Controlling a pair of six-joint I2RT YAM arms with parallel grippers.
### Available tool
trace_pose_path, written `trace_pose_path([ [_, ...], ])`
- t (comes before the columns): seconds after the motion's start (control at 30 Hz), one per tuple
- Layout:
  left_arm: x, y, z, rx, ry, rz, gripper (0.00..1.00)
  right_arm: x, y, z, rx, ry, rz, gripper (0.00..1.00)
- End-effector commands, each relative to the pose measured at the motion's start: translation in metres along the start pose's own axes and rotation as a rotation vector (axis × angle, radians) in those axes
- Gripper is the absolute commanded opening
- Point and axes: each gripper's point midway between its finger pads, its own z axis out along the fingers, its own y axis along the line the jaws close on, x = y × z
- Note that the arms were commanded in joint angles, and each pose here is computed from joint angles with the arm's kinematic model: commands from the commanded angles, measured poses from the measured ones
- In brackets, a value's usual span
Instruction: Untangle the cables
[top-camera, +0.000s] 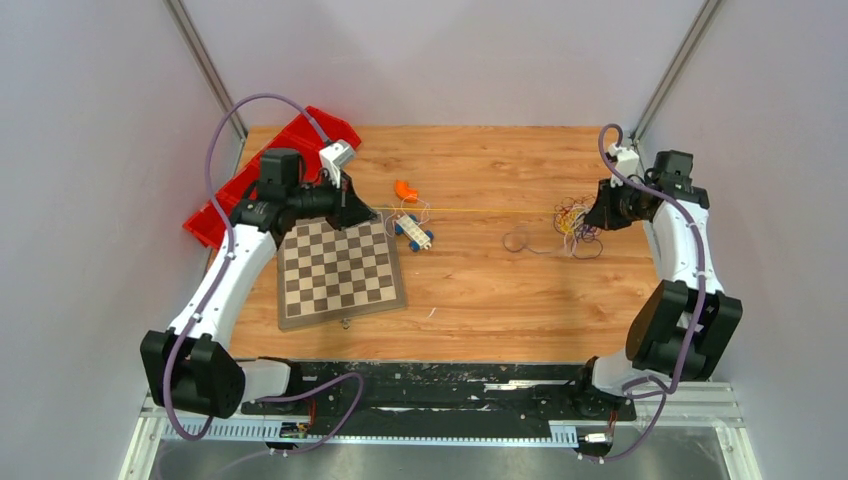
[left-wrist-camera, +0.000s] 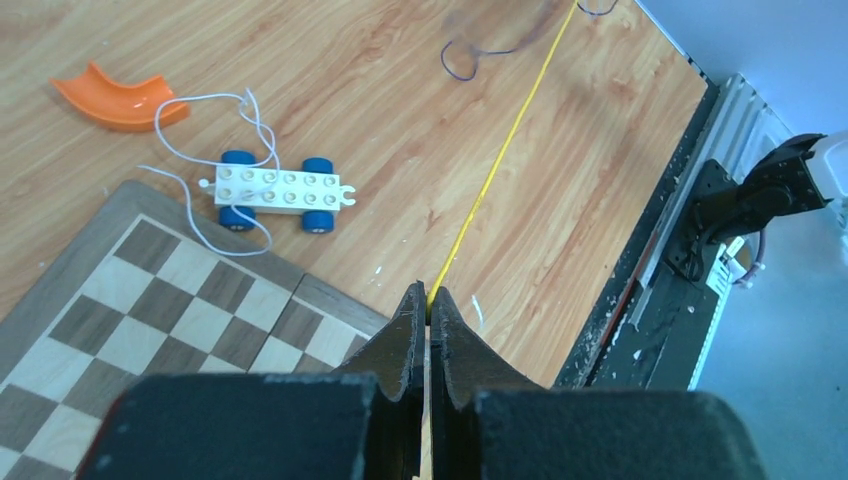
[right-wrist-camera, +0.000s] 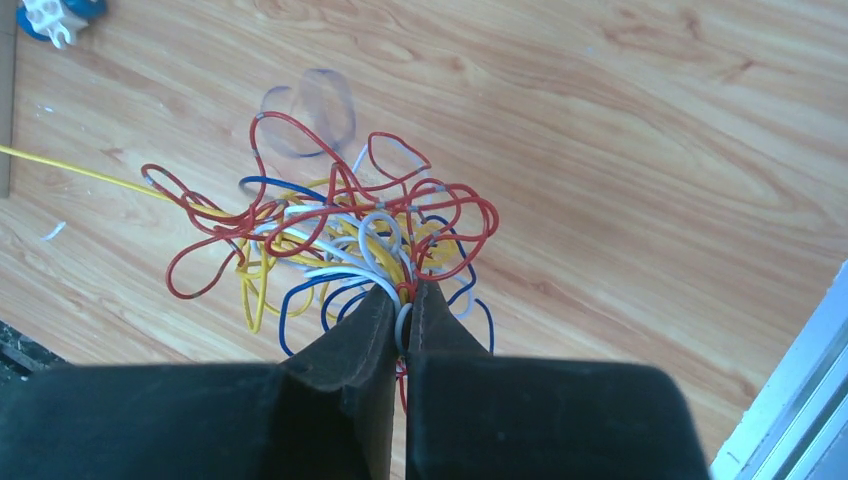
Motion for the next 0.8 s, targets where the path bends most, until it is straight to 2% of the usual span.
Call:
trace_pose_path([
  [0.0, -0.037, 0.016, -0.038, -0.12, -0.086, 0.087, 0.0, 0.008, -0.06, -0.014, 0.201, 0.057, -0.061, 0.0],
  [0.23, -0.072, 0.029, -0.063, -0.183, -0.165, 0.111, 0.0, 0.013, -0.051, -0.009, 0.127, 0.052, -0.033, 0.0],
  [0.33, -0.102, 0.039, -0.083, -0.251, -0.234, 0.129, 0.0, 0.017, -0.057, -0.01, 0.152, 0.076, -0.047, 0.0],
  [0.43, -0.128, 0.056, -0.108, -0.296, -0.31, 0.062, 0.0, 0.023, -0.062, -0.01, 0.159, 0.094, -0.052, 0.0],
  [0.57, -0.142, 0.04, -0.108, -0.229, -0.317, 0.138, 0.0, 0.012, -0.032, -0.009, 0.014, 0.033, -0.046, 0.0],
  [0.63, -0.134, 0.021, -0.093, -0.137, -0.289, 0.171, 0.34, 0.0, 0.003, -0.014, -0.145, -0.022, -0.039, 0.0],
  [0.67, -0.124, 0.011, -0.085, -0.076, -0.27, 0.185, 0.66, -0.009, 0.02, -0.018, -0.212, -0.052, -0.042, 0.0],
  [0.73, -0.107, -0.008, -0.063, 0.004, -0.23, 0.224, 0.89, -0.027, 0.052, -0.027, -0.331, -0.106, -0.052, 0.0],
  [0.77, -0.1, -0.025, -0.048, 0.063, -0.203, 0.24, 0.93, -0.035, 0.067, -0.031, -0.378, -0.128, -0.063, 0.0],
])
